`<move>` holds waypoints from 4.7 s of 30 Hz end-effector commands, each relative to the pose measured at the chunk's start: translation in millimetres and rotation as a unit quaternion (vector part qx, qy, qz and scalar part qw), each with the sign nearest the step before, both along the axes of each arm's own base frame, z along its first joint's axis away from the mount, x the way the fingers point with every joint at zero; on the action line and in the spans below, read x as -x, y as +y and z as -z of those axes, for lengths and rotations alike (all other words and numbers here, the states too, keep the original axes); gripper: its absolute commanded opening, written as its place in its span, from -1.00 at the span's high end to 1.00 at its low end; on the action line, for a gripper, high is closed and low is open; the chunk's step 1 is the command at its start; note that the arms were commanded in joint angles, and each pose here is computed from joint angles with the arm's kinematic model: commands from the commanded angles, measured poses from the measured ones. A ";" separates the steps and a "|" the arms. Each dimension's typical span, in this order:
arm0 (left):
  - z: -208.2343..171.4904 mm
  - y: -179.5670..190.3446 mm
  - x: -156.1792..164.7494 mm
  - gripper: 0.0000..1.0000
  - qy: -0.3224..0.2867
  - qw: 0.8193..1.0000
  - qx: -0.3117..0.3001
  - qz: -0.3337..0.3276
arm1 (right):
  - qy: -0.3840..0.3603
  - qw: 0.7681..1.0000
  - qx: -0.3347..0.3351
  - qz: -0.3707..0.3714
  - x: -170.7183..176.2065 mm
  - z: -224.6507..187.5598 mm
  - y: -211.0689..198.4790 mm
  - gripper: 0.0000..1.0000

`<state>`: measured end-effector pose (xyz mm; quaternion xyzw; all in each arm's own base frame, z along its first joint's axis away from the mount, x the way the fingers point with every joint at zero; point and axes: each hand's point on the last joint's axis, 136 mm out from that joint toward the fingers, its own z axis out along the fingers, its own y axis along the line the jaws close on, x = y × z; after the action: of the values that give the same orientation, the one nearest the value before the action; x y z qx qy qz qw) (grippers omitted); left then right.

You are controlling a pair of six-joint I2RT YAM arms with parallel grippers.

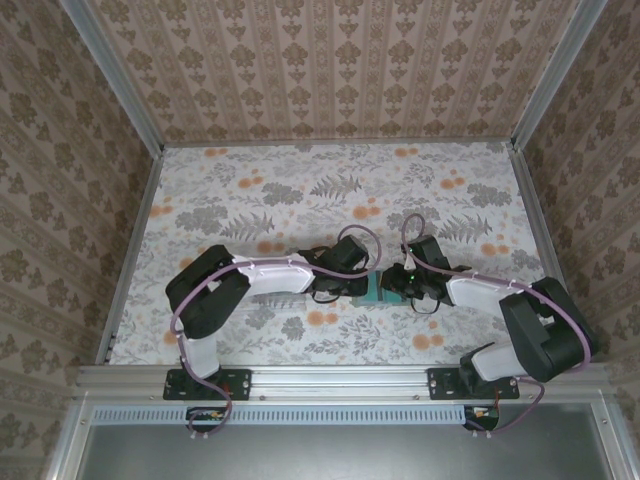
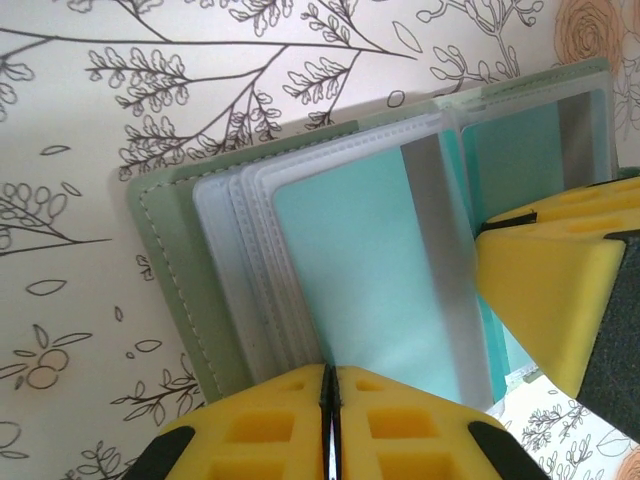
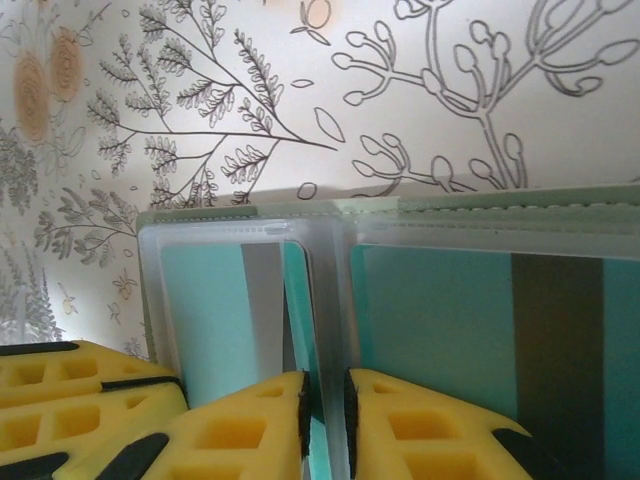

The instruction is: Take the credit cards out of the card holder

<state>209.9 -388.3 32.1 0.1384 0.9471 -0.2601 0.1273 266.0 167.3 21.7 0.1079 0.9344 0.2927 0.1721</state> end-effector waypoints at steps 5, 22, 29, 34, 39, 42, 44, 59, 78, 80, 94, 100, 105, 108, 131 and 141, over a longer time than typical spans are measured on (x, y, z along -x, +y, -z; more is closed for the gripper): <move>13.8 5.6 2.3 0.76 0.017 1.000 -0.026 -0.003 | 0.023 0.999 -0.045 -0.015 10.2 3.5 11.2 0.63; 15.1 15.6 0.9 0.79 0.026 0.999 -0.036 -0.024 | 0.018 0.998 -0.050 0.020 11.0 1.8 -9.2 1.00; 16.2 21.5 -0.4 0.80 0.028 0.998 -0.038 -0.034 | 0.018 0.998 -0.052 0.042 13.0 0.7 -23.7 1.00; 14.9 20.6 -0.1 0.80 0.028 0.998 -0.037 -0.032 | 0.011 0.996 -0.054 0.063 15.0 -5.5 -36.5 1.00; 10.7 15.3 -0.3 0.79 0.028 0.999 -0.025 -0.026 | -0.022 0.995 -0.048 0.085 18.7 -28.9 -53.0 1.00; 5.5 11.5 -1.1 0.77 0.025 0.999 -0.017 -0.022 | -0.047 0.994 -0.043 0.085 21.4 -45.8 -57.8 1.00; -0.4 7.4 -1.8 0.72 0.020 1.000 -0.007 -0.017 | -0.061 0.994 -0.046 0.080 21.8 -56.1 -57.0 1.00; -115.2 -5.3 -20.8 -0.10 -0.048 0.973 0.224 -0.012 | -0.179 0.969 -0.172 0.018 1.1 -149.6 -22.3 1.00; -159.4 -10.9 -17.0 0.22 -0.042 0.925 0.378 0.021 | -0.218 0.944 -0.248 -0.014 -7.5 -192.7 -4.7 1.00; -157.7 -14.1 -15.1 0.23 -0.035 0.923 0.382 0.024 | -0.216 0.944 -0.249 -0.014 -7.0 -191.3 -4.6 1.00; -163.8 -18.4 -8.3 0.94 -0.029 0.916 0.399 0.032 | -0.205 0.950 -0.234 -0.009 -6.8 -176.8 -6.8 1.00; -163.5 -12.5 -8.8 1.00 -0.035 0.920 0.389 0.027 | -0.198 0.959 -0.202 0.003 -6.7 -167.1 -13.5 -0.15; -156.6 6.3 -11.5 1.00 -0.049 0.934 0.353 0.004 | -0.198 0.966 -0.164 0.016 -5.7 -160.6 -22.0 -0.73; -148.7 24.6 -9.8 1.00 -0.065 0.951 0.301 -0.008 | -0.199 0.970 -0.139 0.012 -4.1 -157.6 -21.7 -0.96; -160.4 168.4 26.3 0.99 -0.403 0.840 -0.203 0.302 | -0.258 0.965 -0.048 0.006 -0.1 -165.1 -14.3 -1.00; -130.9 195.2 44.0 1.00 -0.400 0.718 -0.291 0.491 | -0.293 0.955 -0.034 0.010 6.2 -165.6 -21.8 -1.00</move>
<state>175.7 -209.7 179.0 0.6266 0.6959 0.0373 0.3489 258.3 149.2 188.4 0.0387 0.8325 0.3574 0.4216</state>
